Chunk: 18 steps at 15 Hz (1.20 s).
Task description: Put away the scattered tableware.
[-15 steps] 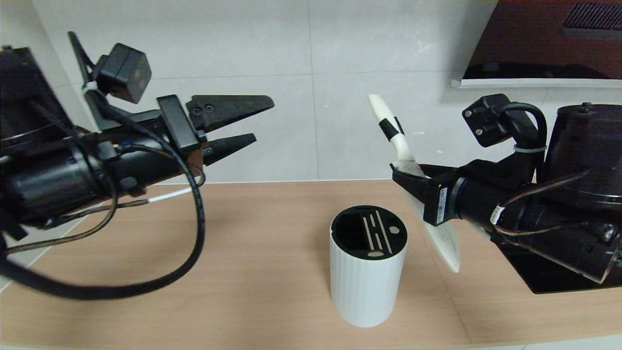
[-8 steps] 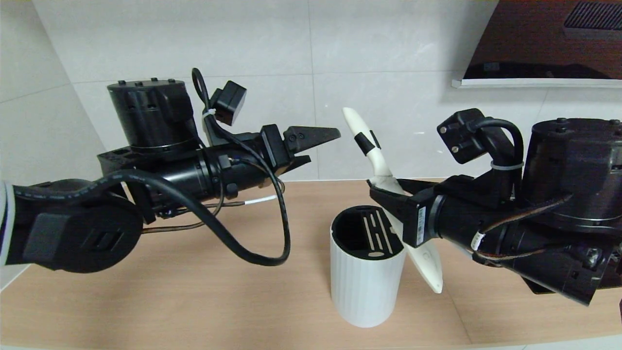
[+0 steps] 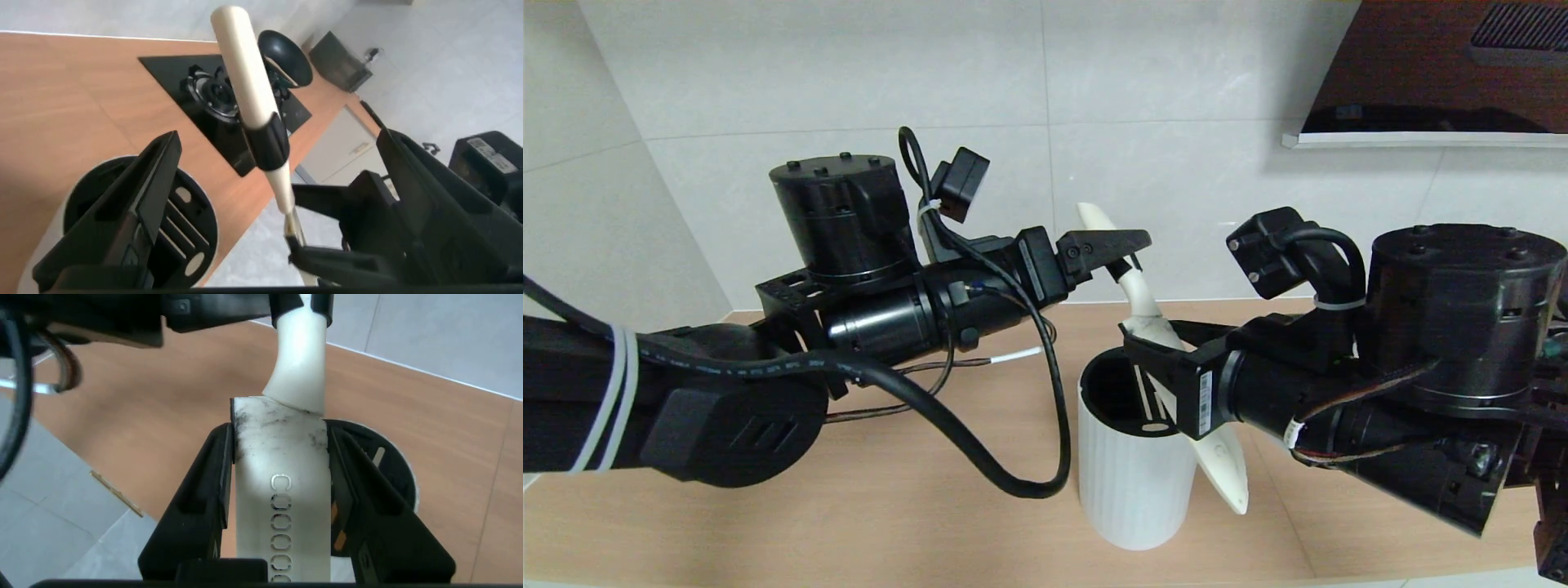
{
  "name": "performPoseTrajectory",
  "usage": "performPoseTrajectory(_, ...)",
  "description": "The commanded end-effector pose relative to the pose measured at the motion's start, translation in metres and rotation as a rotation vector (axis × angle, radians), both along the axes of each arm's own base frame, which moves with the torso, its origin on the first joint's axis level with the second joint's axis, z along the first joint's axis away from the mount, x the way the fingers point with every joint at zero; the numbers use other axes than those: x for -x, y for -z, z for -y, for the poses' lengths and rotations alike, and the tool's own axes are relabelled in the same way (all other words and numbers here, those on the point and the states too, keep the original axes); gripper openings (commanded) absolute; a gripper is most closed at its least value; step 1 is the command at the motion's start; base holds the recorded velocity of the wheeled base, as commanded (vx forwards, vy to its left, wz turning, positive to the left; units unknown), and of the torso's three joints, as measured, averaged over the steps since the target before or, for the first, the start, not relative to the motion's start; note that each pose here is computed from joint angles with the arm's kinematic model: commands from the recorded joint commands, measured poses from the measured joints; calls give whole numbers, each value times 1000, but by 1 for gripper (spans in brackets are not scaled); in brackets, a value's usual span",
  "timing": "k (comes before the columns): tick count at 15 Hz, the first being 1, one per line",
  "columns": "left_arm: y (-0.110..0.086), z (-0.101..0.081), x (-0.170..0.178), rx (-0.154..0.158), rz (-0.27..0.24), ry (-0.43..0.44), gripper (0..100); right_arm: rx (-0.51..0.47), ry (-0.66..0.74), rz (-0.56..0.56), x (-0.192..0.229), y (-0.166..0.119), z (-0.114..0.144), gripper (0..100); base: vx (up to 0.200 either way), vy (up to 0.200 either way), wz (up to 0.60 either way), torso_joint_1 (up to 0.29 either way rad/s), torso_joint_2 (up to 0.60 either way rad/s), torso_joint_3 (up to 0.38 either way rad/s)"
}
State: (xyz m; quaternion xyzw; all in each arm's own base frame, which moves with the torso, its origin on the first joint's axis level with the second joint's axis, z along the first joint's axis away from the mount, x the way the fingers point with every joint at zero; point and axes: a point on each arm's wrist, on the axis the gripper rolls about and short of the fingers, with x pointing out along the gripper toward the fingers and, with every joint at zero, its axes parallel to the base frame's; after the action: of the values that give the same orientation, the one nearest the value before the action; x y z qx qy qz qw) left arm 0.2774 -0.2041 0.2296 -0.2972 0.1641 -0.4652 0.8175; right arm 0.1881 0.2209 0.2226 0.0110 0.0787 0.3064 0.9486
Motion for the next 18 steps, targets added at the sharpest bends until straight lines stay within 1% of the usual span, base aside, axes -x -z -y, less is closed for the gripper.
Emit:
performPoseTrajectory(1,3,4,0,-3,-5,10,100,8,-2,-7,-1,3,-2,0,0,0,0,0,0,0)
performPoseTrajectory(2,6,6,-2,-4,-6,11,100,8,-4,-7,-1,3,-3,0,0,0,0,0,0,0)
performPoseTrajectory(6,7,7,-2,0,0,11,100,5,-7,-7,0,3,-3,0,0,0,0,0,0,0)
performPoseTrajectory(11,6,8,-2,5,4,13,100,1,-33,-14,6,4,-8,0,0,0,0,0,0,0)
performPoseTrajectory(14,5,10,1,6,6,22,100,-7,-33,-20,6,4,-8,0,0,0,0,0,0,0)
performPoseTrajectory(17,4,11,2,8,6,13,100,-12,-35,-18,7,3,-8,0,0,0,0,0,0,0)
performPoseTrajectory(18,4,11,2,8,6,13,0,-10,-39,-19,8,3,-9,0,0,0,0,0,0,0)
